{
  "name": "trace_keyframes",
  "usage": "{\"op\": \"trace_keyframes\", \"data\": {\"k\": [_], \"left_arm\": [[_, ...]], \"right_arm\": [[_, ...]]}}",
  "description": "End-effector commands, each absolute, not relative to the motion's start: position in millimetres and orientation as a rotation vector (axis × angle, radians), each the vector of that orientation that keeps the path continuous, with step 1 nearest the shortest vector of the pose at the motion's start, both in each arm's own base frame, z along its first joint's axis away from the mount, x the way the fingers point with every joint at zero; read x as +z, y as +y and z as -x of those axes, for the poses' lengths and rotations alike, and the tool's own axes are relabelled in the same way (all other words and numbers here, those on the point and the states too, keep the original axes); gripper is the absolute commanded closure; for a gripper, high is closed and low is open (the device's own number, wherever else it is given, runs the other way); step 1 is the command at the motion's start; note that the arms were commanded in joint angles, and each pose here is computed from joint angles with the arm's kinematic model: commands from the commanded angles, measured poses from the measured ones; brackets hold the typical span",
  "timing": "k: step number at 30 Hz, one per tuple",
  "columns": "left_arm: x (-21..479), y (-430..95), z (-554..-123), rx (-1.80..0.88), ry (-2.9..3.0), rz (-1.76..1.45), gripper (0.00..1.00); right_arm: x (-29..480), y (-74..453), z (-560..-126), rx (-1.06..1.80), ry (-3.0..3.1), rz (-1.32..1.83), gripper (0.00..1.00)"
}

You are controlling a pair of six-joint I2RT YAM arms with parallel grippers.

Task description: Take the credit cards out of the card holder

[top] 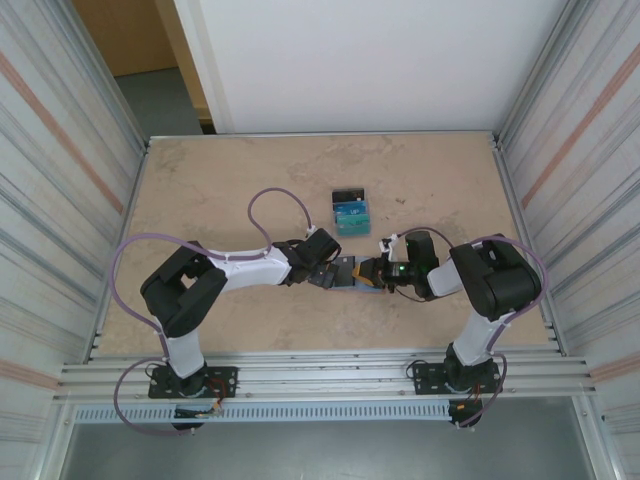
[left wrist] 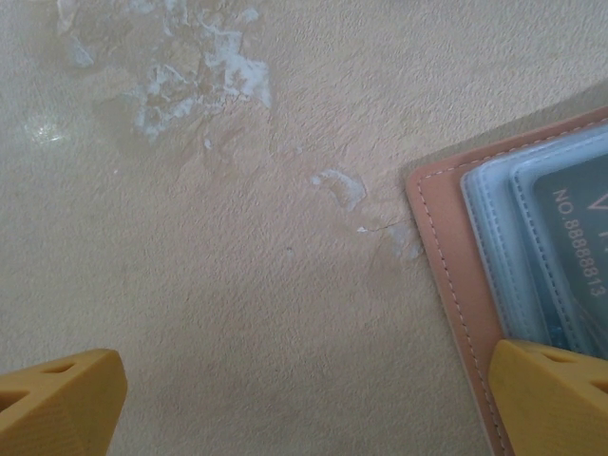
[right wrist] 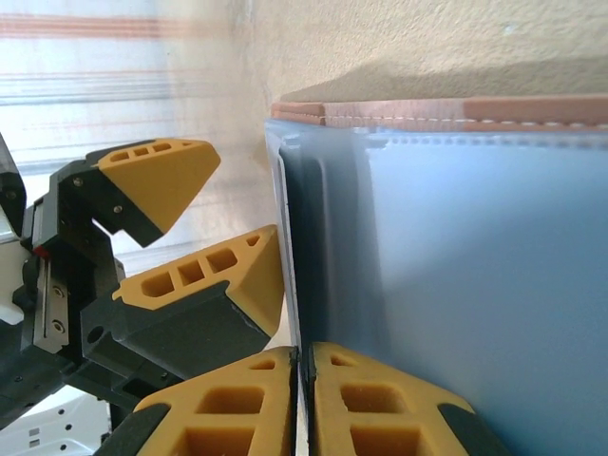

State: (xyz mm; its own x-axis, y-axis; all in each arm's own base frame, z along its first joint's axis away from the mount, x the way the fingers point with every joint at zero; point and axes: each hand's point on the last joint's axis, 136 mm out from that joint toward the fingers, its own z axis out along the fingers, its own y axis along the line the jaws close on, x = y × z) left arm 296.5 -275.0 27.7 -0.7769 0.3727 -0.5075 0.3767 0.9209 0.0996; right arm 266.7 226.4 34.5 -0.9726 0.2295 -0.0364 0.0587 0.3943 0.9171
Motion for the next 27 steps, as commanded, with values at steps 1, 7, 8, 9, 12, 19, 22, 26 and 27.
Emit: {"op": "trace_keyframes", "data": {"k": [1,7,8,9,12,19,22,26,27], "left_arm": [[9.1,-257.9,-281.1,0.09,2.617,-0.575,0.01],[9.1,-260.1,-282.1,0.084,2.618,-0.575,0.01],[9.0,-260.8,-282.0,0.082,2.618,-0.576,0.01],[8.8,-261.3,-281.9,0.081,2.619,-0.577,0.02],[8.0,-260.8,-282.0,0.083,2.621,-0.577,0.01],[9.8,-258.5,-280.6,0.084,2.619,-0.57,0.01],[11.3,-256.8,-280.2,0.086,2.615,-0.566,0.01],[13.1,-255.2,-280.1,0.091,2.61,-0.565,0.01],[13.4,-255.0,-280.3,0.091,2.611,-0.565,0.01]], "right_arm": [[43.5,225.6,-264.3,1.656,2.461,-0.238,0.87],[46.3,226.9,-264.3,1.66,2.454,-0.233,0.9],[46.1,226.7,-264.3,1.658,2.454,-0.233,0.91],[45.7,226.3,-263.9,1.658,2.455,-0.235,0.92],[43.6,225.4,-263.5,1.65,2.458,-0.242,0.95],[38.4,218.4,-266.3,1.621,2.463,-0.28,1.0],[35.0,211.8,-266.9,1.594,2.479,-0.304,1.0],[32.2,206.2,-266.1,1.553,2.508,-0.309,1.0],[31.4,205.2,-265.4,1.54,2.518,-0.307,1.0]]}}
